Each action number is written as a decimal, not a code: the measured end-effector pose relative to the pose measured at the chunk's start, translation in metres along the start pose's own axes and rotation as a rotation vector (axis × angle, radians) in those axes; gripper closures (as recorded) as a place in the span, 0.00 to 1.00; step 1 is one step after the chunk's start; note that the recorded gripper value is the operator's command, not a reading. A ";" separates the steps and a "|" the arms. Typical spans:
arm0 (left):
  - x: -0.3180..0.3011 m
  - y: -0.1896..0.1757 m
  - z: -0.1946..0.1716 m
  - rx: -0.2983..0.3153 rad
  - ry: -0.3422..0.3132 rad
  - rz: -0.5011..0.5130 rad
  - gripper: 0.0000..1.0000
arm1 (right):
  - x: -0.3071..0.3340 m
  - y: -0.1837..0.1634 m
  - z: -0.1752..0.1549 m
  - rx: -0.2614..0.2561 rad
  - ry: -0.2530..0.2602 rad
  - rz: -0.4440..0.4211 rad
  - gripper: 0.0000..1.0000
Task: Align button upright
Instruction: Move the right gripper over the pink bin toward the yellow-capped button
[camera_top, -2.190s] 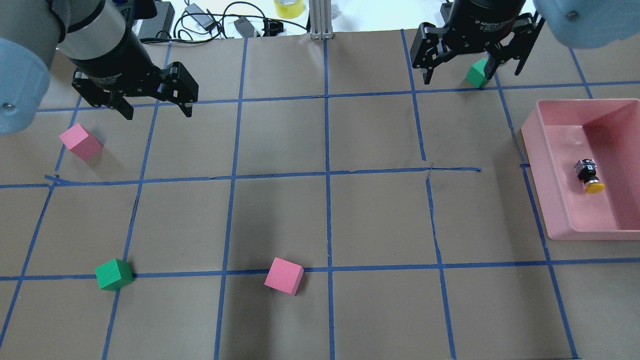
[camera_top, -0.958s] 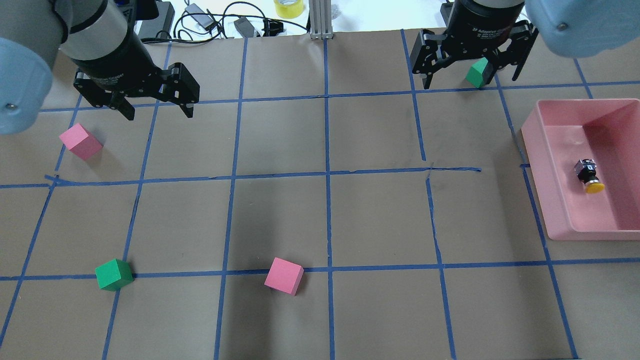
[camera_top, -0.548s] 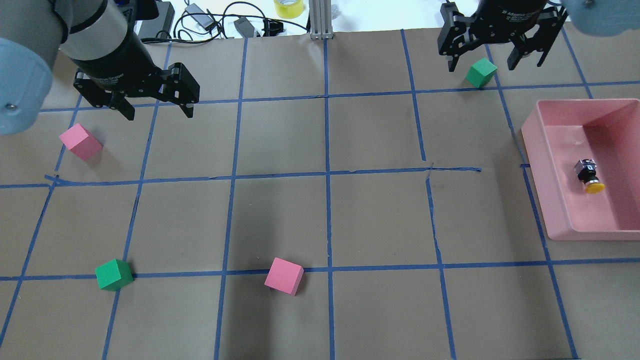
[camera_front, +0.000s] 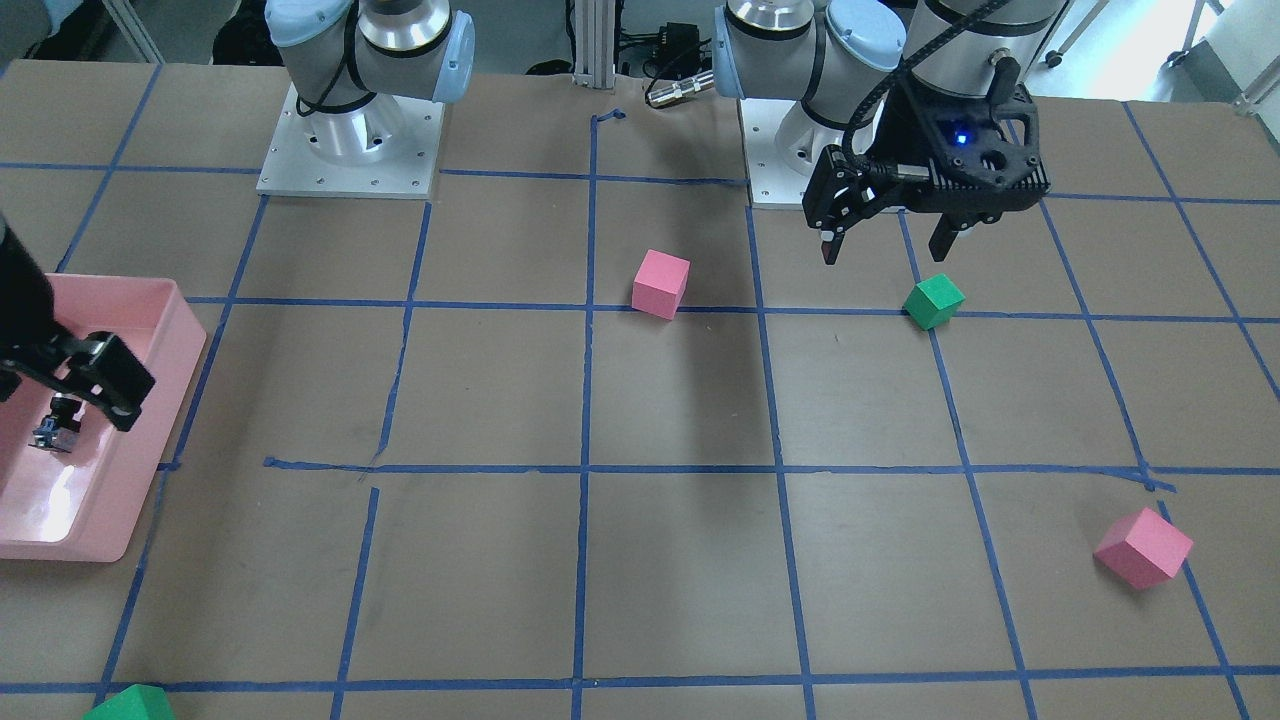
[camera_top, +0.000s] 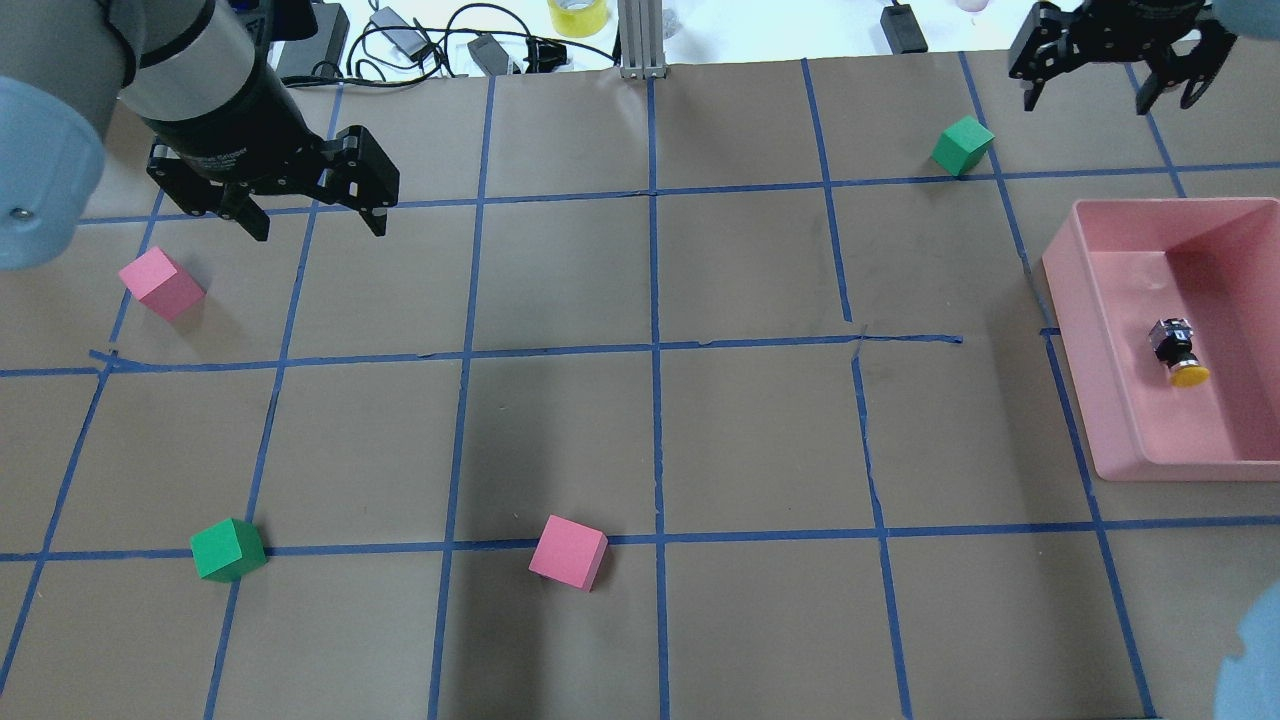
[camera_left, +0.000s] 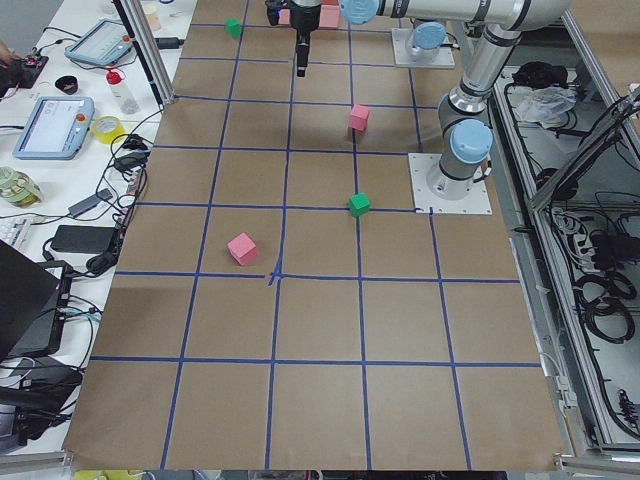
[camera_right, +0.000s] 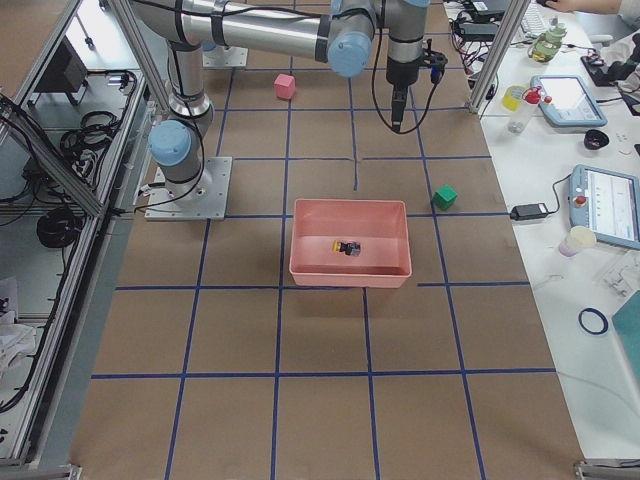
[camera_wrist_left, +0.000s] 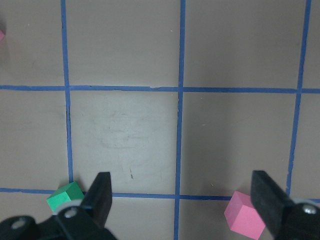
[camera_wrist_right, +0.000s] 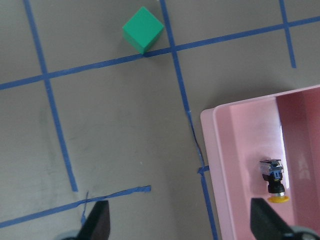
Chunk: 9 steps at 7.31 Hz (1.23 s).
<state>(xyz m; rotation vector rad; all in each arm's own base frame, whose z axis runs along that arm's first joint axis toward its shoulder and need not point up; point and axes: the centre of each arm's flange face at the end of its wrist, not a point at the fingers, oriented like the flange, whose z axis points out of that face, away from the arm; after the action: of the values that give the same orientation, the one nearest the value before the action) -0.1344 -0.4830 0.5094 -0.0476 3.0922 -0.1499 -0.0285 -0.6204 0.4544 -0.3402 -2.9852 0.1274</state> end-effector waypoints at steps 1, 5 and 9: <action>0.000 0.000 0.000 0.000 0.000 0.000 0.00 | 0.035 -0.006 0.029 -0.022 -0.001 -0.009 0.00; 0.000 0.000 0.000 0.000 0.000 -0.001 0.00 | 0.149 0.017 0.166 -0.021 -0.043 -0.075 0.00; 0.000 0.000 0.000 0.000 0.000 -0.001 0.00 | 0.175 0.055 0.226 -0.035 -0.072 -0.088 0.00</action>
<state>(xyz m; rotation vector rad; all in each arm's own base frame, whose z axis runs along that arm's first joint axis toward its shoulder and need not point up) -0.1341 -0.4831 0.5095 -0.0485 3.0921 -0.1500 -0.2179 -0.5418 0.2477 -0.2112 -3.0703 0.0798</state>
